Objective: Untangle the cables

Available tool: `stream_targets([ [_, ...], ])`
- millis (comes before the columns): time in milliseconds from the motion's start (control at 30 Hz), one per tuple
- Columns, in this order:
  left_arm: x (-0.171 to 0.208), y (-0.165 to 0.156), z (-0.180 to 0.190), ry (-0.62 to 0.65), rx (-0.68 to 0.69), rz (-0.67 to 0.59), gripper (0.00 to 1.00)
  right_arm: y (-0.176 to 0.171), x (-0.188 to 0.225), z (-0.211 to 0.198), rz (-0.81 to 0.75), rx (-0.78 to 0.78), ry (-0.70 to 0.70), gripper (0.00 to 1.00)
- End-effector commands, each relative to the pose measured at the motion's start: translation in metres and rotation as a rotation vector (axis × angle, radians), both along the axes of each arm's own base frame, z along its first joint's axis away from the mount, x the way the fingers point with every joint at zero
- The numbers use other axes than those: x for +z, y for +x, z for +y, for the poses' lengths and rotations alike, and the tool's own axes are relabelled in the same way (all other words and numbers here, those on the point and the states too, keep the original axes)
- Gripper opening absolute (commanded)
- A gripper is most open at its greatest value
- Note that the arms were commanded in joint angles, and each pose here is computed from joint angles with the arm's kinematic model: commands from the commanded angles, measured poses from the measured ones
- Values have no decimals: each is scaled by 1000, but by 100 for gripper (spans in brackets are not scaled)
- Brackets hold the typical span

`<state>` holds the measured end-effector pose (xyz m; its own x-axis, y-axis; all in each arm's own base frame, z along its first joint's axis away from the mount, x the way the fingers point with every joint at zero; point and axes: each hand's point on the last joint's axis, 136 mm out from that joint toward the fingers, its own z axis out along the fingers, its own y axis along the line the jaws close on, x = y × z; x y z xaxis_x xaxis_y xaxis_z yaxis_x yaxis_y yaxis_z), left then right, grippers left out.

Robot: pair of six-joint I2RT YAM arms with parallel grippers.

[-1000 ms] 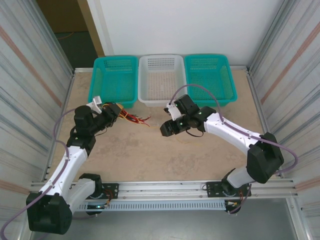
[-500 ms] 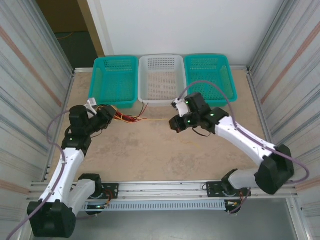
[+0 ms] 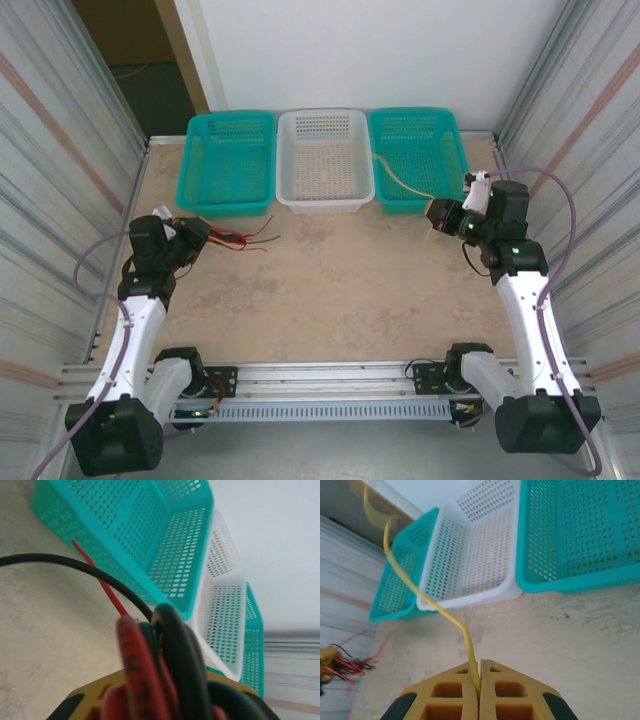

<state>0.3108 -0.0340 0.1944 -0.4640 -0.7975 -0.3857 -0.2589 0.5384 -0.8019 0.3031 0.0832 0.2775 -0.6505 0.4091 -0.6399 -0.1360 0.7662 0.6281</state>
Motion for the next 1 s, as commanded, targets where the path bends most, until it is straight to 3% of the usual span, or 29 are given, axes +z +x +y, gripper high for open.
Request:
stream_targets([
  [0, -20, -5, -5, 12, -20, 26, 0, 1, 23, 14, -13, 43, 62, 0],
  [267, -53, -14, -103, 8, -252, 44, 0, 13, 13, 36, 32, 46, -184, 0],
  [467, -71, -12, -161, 25, -363, 70, 0, 46, 8, 26, 91, -60, -361, 0],
  [533, -71, -8, -176, 16, -395, 73, 16, 62, 7, 18, 115, -91, -420, 0],
  [600, -68, -6, -192, 17, -432, 72, 41, 79, 4, 7, 139, -122, -465, 0],
  [667, -66, -4, -204, 37, -459, 74, 59, 98, -2, -6, 173, -150, -477, 0],
  [767, -62, -3, -207, 67, -460, 69, 71, 126, -8, -28, 189, -197, -492, 0],
  [967, -56, -9, -192, 129, -436, 72, 81, 179, -16, -43, 65, -200, -667, 0],
])
